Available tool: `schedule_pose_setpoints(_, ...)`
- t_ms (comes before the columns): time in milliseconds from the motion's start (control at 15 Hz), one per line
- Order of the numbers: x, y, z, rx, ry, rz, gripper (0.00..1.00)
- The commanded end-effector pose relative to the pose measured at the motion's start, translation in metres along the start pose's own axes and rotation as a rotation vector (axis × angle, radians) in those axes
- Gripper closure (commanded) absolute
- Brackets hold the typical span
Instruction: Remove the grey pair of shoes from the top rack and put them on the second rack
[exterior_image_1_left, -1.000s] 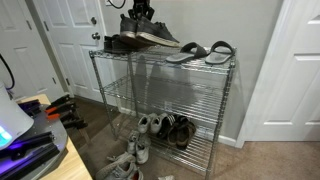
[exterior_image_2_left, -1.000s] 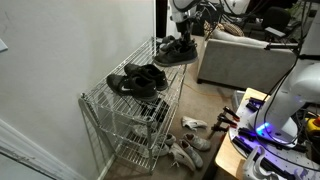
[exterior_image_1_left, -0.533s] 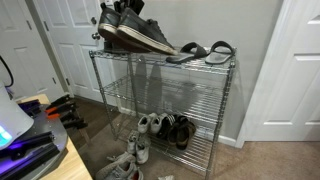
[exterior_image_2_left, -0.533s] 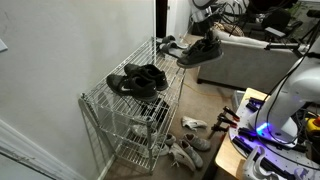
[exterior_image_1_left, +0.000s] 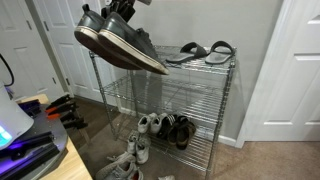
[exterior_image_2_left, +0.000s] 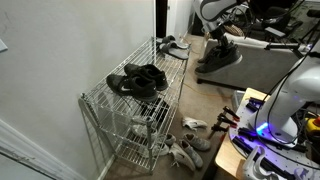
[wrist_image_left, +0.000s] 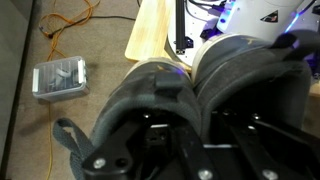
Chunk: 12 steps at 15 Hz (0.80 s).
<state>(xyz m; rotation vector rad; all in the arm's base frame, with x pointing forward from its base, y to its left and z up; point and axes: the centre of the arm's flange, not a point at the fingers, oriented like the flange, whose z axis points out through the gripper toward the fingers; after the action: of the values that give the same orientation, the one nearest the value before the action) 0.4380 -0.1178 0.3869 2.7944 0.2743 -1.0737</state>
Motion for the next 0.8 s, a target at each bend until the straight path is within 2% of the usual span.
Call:
schedule_pose_setpoints(0,0.019,0.009,0.019,-0.078,0.070,0.030,0.93)
schedule_pose_setpoints(200,0.064,0.014,0.033,-0.106,0.209,0.035,0.93)
schedule_pose_setpoints(333,0.089,0.017,0.041,-0.129,0.261,0.048,0.93)
schedule_pose_setpoints(467,0.107,0.020,0.044,-0.125,0.270,0.053,0.93)
schedule_pose_setpoints(533,0.100,0.011,0.049,-0.101,0.254,0.023,0.84)
schedule_pose_setpoints(733,0.115,0.013,0.058,-0.099,0.243,0.022,0.84)
